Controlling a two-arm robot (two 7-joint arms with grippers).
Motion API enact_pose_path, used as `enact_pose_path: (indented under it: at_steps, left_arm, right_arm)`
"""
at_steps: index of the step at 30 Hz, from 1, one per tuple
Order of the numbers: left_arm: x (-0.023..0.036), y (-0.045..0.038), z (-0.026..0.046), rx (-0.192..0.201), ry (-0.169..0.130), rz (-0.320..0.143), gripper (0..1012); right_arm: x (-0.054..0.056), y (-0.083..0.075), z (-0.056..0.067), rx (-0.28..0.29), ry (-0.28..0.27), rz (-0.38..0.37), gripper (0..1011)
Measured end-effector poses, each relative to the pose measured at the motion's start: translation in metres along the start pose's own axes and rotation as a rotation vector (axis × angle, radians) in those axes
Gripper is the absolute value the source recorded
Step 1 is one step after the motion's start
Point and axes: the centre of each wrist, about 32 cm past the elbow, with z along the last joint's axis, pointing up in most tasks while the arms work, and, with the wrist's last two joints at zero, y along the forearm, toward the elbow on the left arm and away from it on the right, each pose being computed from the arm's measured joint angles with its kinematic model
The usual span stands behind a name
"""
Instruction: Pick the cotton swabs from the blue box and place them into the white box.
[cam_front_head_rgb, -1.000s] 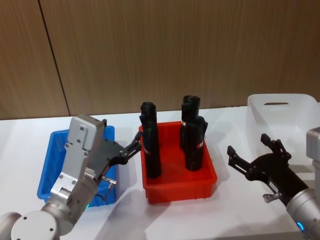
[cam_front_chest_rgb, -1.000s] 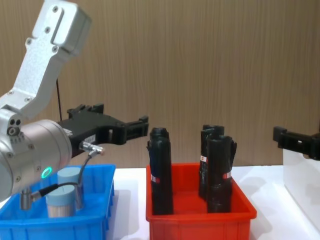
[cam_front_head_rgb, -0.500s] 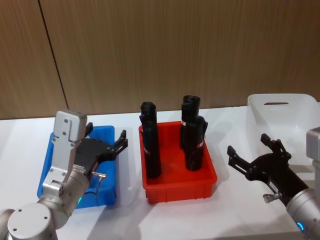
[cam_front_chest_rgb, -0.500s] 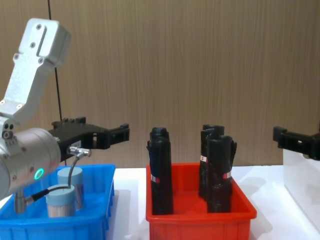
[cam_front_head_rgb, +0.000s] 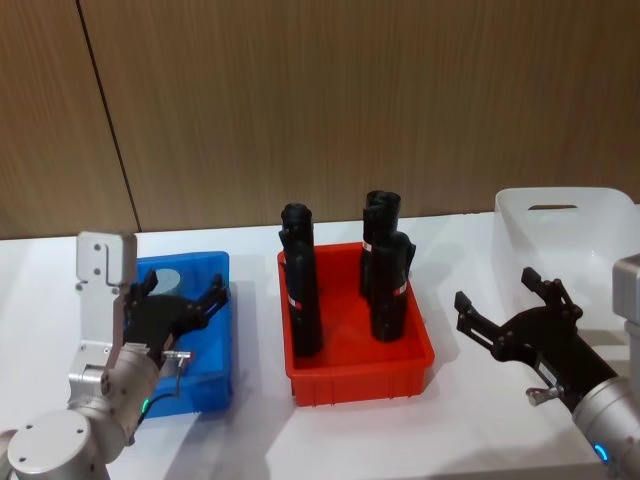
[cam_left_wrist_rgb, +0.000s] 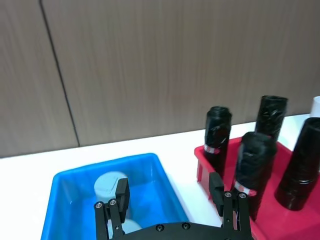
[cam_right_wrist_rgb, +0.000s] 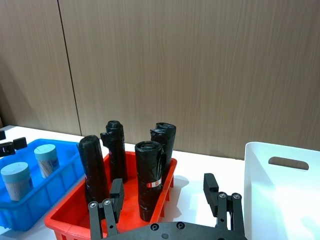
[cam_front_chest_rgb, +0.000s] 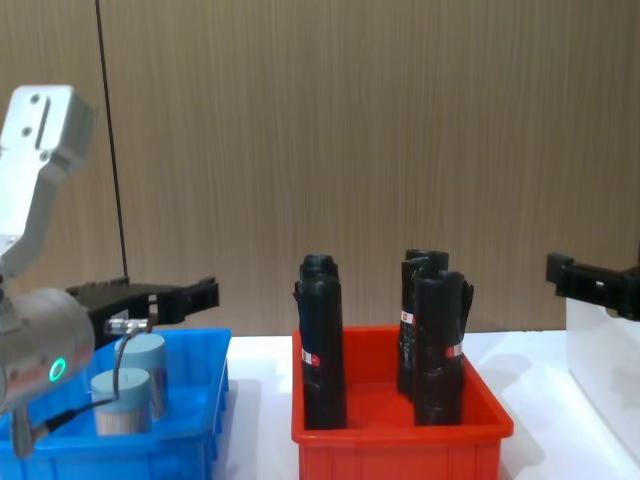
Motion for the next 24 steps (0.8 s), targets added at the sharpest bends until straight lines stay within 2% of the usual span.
enact_pose_path:
  at_steps: [4, 11, 17, 24]
  left_arm:
    - [0.0026, 0.0002, -0.0042, 0.022, 0.035, 0.030, 1004]
    - [0.0072, 0.0000, -0.0093, 0.059, 0.069, 0.068, 1004]
    - [0.0111, -0.0020, -0.0113, 0.092, 0.082, 0.087, 1004]
    - [0.0181, -0.0088, -0.0131, 0.145, 0.090, 0.109, 1004]
  right_arm:
    - [0.000, 0.000, 0.000, 0.000, 0.000, 0.000, 1002]
    - [0.000, 0.000, 0.000, 0.000, 0.000, 0.000, 1001]
    - [0.000, 0.000, 0.000, 0.000, 0.000, 0.000, 1002]
    - [0.000, 0.000, 0.000, 0.000, 0.000, 0.000, 1002]
